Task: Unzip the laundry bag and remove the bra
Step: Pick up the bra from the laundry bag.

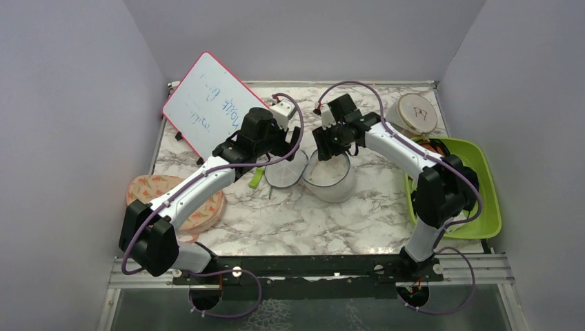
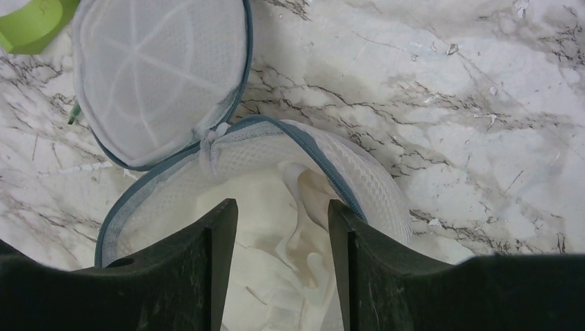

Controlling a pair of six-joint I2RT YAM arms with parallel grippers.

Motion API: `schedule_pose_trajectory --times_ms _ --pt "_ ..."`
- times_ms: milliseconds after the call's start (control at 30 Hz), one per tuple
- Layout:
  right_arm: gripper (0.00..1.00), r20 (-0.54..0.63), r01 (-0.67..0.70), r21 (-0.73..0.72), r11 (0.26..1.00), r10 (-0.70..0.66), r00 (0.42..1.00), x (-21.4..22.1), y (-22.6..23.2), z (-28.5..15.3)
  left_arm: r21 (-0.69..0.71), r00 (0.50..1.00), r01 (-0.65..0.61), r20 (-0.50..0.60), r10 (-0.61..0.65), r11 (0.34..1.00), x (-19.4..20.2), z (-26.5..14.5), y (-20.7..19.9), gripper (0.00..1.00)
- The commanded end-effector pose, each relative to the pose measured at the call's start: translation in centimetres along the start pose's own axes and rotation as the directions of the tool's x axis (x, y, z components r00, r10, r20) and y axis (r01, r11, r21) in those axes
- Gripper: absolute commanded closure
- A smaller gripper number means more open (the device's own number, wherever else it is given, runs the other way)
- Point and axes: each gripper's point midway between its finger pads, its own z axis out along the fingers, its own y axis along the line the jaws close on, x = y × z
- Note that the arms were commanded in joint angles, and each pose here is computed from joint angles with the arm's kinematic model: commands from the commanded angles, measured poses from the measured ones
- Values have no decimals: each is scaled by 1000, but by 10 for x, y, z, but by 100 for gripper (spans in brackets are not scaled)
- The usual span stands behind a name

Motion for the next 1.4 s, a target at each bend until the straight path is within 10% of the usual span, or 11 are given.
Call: schedule_pose_trajectory --times_ms 0,700,1033,1367 --pt "45 -19 40 66 997 -39 999 0 -6 0 -15 999 -11 45 12 1000 -11 -6 2 22" --pt "58 -76 85 96 992 -77 994 14 -8 43 -15 999 -15 39 16 1000 -9 -4 3 22" --pt "98 -28 77 103 992 -74 997 7 -4 31 -19 999 -17 38 17 1000 -8 -4 4 22" --pt "100 28 45 -41 998 -44 999 8 29 -11 -9 999 -14 34 14 1000 -7 -3 2 22"
